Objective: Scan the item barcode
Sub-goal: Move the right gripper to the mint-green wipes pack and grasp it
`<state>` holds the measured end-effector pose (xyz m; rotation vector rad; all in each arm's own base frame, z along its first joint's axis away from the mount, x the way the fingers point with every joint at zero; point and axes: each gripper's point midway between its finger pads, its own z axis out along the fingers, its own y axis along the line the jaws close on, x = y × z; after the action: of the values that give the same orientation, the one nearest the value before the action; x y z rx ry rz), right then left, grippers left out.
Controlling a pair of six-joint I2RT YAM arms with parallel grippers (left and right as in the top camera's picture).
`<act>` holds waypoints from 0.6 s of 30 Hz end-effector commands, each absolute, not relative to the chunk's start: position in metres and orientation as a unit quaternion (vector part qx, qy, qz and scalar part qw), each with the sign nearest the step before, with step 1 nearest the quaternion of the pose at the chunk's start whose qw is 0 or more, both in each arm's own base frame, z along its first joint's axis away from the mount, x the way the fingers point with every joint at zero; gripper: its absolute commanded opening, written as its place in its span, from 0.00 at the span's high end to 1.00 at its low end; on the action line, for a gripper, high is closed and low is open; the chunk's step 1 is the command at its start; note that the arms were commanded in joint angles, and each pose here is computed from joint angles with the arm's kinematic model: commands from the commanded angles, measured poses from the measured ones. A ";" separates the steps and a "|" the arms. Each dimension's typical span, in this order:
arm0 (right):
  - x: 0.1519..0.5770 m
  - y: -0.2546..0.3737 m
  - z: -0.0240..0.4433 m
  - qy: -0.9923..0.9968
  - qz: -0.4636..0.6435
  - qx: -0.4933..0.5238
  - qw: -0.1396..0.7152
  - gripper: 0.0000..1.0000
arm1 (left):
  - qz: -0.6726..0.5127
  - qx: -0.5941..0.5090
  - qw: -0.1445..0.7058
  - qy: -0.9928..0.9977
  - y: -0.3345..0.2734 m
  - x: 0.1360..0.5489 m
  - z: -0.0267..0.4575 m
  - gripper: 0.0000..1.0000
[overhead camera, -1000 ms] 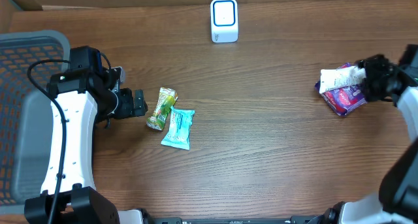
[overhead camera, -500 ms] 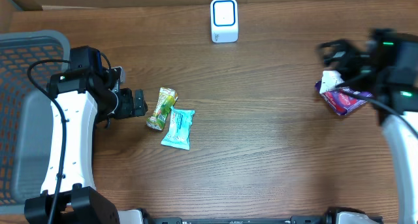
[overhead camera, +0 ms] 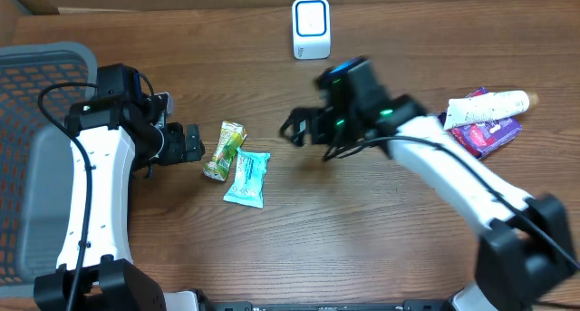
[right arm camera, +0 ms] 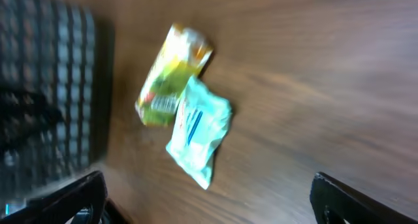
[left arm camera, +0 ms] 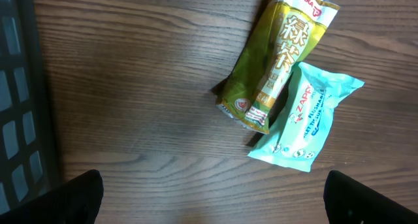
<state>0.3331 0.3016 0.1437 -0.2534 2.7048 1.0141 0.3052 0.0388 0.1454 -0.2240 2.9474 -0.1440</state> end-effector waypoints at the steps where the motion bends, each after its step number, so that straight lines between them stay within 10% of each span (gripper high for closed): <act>1: 0.321 0.332 0.145 0.912 0.379 -0.123 0.102 0.00 | -0.050 -0.069 0.092 0.992 0.039 0.307 0.146 0.01; 18: 0.285 0.387 0.037 0.945 0.326 -0.040 0.005 0.32 | -0.050 -0.069 0.092 0.992 0.039 0.307 0.146 0.00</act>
<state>0.2843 0.3854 0.0490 -0.2095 2.9162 1.0083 0.3051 0.0389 0.1453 -0.2247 2.9474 -0.1435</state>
